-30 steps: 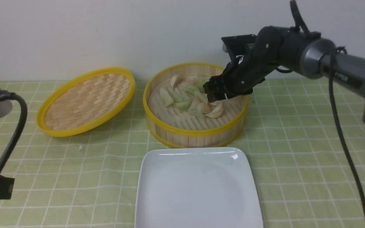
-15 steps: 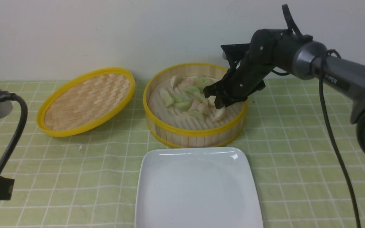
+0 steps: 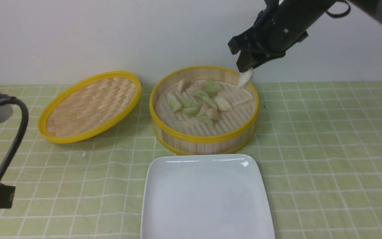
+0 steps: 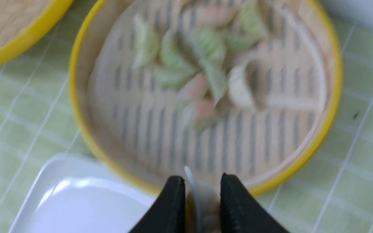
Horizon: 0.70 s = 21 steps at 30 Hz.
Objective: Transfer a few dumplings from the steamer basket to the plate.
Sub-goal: Use the right arm to put the dumpling into the plate
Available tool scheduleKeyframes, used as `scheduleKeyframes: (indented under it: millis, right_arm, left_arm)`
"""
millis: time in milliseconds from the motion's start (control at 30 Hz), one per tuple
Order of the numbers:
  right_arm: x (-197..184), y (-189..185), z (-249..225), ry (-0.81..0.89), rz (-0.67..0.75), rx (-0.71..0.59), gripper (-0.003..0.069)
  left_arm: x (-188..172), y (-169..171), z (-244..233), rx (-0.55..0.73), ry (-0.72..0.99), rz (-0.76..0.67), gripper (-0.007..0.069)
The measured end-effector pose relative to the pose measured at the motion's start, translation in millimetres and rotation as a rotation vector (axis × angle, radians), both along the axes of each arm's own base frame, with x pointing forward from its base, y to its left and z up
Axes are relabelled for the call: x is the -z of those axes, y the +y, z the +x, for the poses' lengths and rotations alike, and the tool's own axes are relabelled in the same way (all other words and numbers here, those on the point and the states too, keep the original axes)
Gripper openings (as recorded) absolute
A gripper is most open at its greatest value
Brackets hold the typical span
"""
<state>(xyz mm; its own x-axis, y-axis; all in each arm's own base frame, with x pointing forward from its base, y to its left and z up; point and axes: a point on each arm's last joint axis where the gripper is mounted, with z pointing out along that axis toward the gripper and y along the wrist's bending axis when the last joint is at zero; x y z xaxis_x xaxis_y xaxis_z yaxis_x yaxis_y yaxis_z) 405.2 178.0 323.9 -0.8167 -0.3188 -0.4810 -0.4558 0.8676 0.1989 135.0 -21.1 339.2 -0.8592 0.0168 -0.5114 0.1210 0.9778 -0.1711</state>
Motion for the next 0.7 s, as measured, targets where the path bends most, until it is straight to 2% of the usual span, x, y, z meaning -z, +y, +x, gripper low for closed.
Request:
scheduleKeyframes:
  millis: [233, 333, 500, 600, 700]
  right_arm:
    - [92, 24, -58, 0.325, -0.021, -0.142, 0.0120]
    - [125, 35, -74, 0.371, -0.043, -0.147, 0.0120]
    - [138, 43, -79, 0.367, -0.050, -0.152, 0.0128]
    - [138, 44, -80, 0.369, -0.047, -0.153, 0.0186]
    - [138, 43, -82, 0.389, -0.053, -0.160, 0.0292]
  left_arm:
    - [0, -1, 3, 0.002, -0.013, -0.007, -0.0006]
    - [0, -3, 13, 0.047, -0.018, -0.012, -0.0006]
    - [-1, -14, 57, 0.124, 0.036, -0.071, -0.0006]
    - [1, -26, 97, 0.179, 0.050, -0.075, -0.0006]
    - [1, -44, 133, 0.251, 0.034, -0.038, -0.0006]
